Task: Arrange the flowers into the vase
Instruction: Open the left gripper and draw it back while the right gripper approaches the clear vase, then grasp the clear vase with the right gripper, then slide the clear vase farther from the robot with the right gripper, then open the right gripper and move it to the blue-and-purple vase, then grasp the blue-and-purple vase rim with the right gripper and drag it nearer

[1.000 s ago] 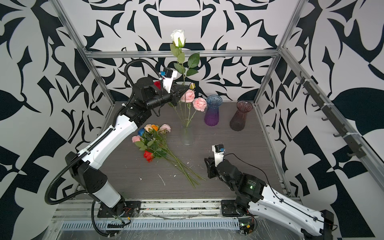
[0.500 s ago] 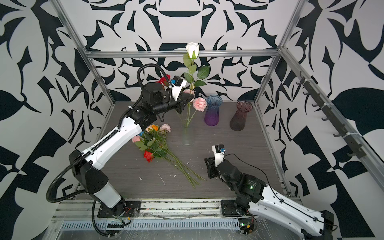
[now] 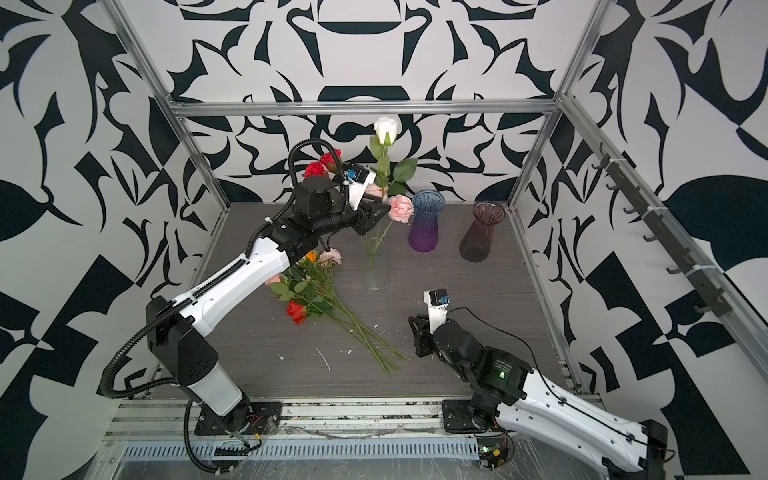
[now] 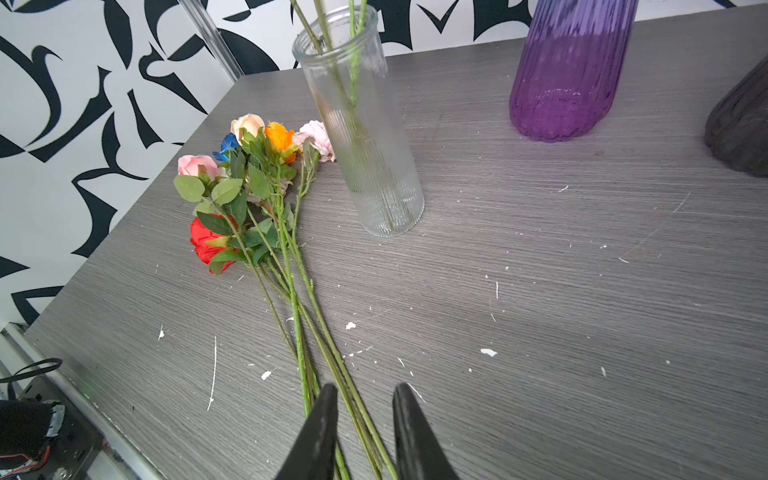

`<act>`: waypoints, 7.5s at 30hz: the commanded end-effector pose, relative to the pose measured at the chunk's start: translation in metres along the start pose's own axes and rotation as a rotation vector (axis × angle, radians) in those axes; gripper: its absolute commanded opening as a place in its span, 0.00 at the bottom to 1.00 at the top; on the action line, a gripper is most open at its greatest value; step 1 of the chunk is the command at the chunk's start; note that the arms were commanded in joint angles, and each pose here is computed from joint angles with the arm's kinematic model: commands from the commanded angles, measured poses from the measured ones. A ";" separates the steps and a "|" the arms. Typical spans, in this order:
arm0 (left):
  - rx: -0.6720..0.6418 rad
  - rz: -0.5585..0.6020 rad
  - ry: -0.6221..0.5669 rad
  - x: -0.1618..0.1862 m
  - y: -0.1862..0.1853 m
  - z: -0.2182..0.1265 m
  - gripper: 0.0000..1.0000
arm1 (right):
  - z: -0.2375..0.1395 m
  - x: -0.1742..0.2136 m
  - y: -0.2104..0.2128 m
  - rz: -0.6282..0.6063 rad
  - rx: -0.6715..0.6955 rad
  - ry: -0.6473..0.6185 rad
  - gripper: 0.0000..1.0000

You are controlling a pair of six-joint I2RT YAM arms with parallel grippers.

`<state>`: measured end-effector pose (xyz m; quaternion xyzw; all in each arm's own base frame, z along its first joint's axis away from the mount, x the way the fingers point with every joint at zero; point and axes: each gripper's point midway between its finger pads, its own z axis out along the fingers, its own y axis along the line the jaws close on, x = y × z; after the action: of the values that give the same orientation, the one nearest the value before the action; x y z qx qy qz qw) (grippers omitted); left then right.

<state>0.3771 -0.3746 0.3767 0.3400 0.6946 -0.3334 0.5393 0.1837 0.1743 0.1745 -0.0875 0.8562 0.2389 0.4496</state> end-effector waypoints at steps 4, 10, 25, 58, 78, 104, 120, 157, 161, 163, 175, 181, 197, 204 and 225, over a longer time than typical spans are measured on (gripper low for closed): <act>-0.068 -0.012 -0.029 -0.012 0.009 -0.009 0.58 | 0.002 -0.010 0.008 -0.002 -0.018 -0.019 0.27; -0.147 -0.041 -0.069 -0.032 0.014 -0.036 0.58 | 0.005 -0.008 0.010 -0.012 -0.014 -0.001 0.27; -0.173 -0.204 -0.159 0.024 -0.028 -0.190 0.58 | 0.040 -0.046 0.037 -0.286 -0.040 -0.068 0.95; -0.252 -0.581 -0.273 0.241 -0.012 -0.232 0.54 | 0.195 -0.143 0.032 -0.212 -0.114 -0.354 0.74; -0.237 -0.575 -0.261 0.243 -0.013 -0.227 0.54 | 0.269 -0.156 0.042 -0.420 -0.111 -0.394 0.67; -0.273 -0.590 -0.255 0.247 -0.006 -0.223 0.53 | 0.396 -0.183 0.031 -0.487 -0.176 -0.395 0.66; -0.276 -0.604 -0.239 0.249 -0.002 -0.218 0.52 | 0.432 -0.187 0.040 -0.459 -0.233 -0.369 0.63; -0.315 -0.638 -0.297 0.253 0.002 -0.238 0.49 | 0.145 -0.340 -0.082 0.106 0.246 -0.160 0.83; -0.308 -0.633 -0.299 0.252 0.001 -0.238 0.48 | 0.113 -0.339 -0.110 0.138 0.329 -0.168 0.81; -0.302 -0.630 -0.297 0.251 0.000 -0.237 0.48 | 0.111 -0.332 -0.127 0.182 0.394 -0.129 0.81; -0.292 -0.626 -0.293 0.249 -0.001 -0.236 0.47 | 0.146 -0.294 -0.171 0.295 0.477 0.027 0.70; -0.290 -0.623 -0.293 0.249 -0.002 -0.236 0.47 | 0.158 -0.283 -0.185 0.287 0.521 0.057 0.62; -0.288 -0.623 -0.294 0.248 -0.002 -0.237 0.47 | 0.158 -0.260 -0.163 0.414 0.390 0.077 0.00; -0.280 -0.625 -0.295 0.247 -0.003 -0.236 0.46 | 0.140 -0.256 -0.143 0.530 0.310 0.051 0.00; -0.274 -0.632 -0.279 0.247 -0.004 -0.232 0.46 | 0.084 -0.155 -0.043 0.651 0.145 0.201 0.00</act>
<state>0.2064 -0.1543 0.1709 -0.0155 0.7342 -0.4181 0.5347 0.3612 0.1540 0.2264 0.1978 0.9070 0.2624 0.2633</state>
